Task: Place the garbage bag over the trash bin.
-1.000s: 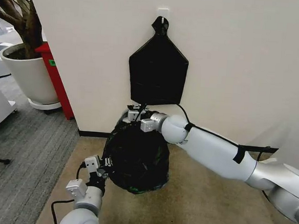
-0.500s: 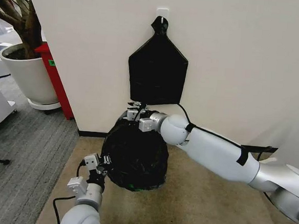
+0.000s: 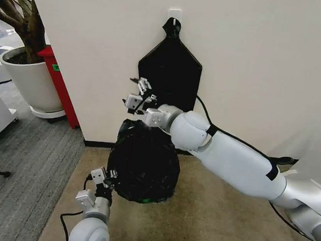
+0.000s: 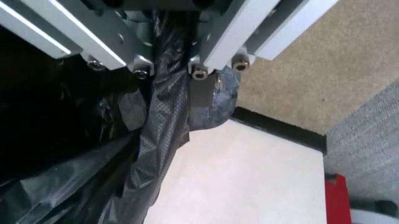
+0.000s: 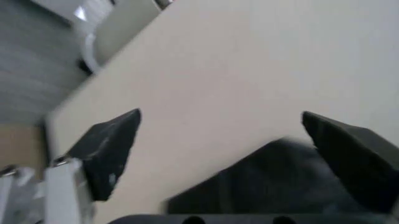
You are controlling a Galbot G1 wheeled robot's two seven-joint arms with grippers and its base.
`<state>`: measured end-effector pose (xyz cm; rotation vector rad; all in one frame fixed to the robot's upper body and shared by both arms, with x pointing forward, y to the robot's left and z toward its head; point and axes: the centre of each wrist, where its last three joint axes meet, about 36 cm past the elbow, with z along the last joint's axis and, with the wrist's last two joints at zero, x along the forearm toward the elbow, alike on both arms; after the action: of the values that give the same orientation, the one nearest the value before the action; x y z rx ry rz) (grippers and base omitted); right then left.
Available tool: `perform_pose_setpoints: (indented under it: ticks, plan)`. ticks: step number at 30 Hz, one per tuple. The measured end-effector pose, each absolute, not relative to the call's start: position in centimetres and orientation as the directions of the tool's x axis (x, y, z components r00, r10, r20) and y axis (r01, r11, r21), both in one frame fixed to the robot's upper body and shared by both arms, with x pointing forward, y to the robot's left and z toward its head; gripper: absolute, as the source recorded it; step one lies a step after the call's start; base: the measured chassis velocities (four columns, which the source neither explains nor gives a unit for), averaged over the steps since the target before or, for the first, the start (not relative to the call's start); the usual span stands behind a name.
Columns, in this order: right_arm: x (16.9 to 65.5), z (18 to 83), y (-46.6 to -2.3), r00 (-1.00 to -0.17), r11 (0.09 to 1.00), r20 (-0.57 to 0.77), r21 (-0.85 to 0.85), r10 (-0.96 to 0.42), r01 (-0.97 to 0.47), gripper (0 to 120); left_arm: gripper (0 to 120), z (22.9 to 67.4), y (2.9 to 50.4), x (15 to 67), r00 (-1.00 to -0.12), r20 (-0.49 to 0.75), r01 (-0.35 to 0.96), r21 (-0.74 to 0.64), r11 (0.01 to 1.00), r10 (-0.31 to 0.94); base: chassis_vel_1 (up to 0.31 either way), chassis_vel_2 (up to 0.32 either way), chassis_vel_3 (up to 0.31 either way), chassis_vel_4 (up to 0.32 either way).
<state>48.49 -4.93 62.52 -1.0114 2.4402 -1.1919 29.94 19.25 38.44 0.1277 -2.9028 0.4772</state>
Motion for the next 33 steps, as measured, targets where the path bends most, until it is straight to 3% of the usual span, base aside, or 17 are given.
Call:
perform_pose_setpoints:
  ticks: [4, 8, 14, 19, 25, 33]
  plan:
    - [47.1, 63.6, -4.7, -0.687, 0.483, 0.233, -0.56, -0.688, -0.673, 100, 1, 37.8, 19.8, 30.4, -0.984, 0.166, -0.106, -0.25, 0.963, -0.065, 0.0, 0.0, 0.0, 0.0]
    - [47.7, 63.1, -3.7, -0.674, 0.481, 0.311, -0.508, -0.67, -0.714, 100, 1, 37.3, 20.0, 30.9, -0.986, 0.146, -0.109, -0.224, 0.968, -0.077, 0.0, 0.0, 0.0, 0.0]
    - [50.1, 61.8, -2.5, -0.697, 0.461, 0.373, -0.547, -0.613, -0.699, 100, 1, 37.2, 19.8, 31.2, -0.988, 0.131, -0.113, -0.22, 0.969, -0.085, 0.0, 0.0, 0.0, 0.0]
    - [53.0, 60.8, -2.3, -0.716, 0.36, 0.431, -0.651, -0.549, -0.668, 100, 1, 37.2, 19.9, 31.3, -0.989, 0.123, -0.106, -0.208, 0.972, -0.081, 0.0, 0.0, 0.0, 0.0]
    - [53.0, 60.1, -2.6, -0.697, 0.263, 0.49, -0.685, -0.524, -0.679, 100, 1, 37.1, 20.2, 31.6, -0.99, 0.117, -0.098, -0.193, 0.976, -0.077, 0.0, 0.0, 0.0, 0.0]
    - [54.1, 58.6, -2.8, -0.695, 0.228, 0.531, -0.69, -0.485, -0.687, 100, 1, 37.3, 19.8, 31.3, -0.992, 0.107, -0.079, -0.183, 0.98, -0.06, 0.0, 0.0, 0.0, 0.0]
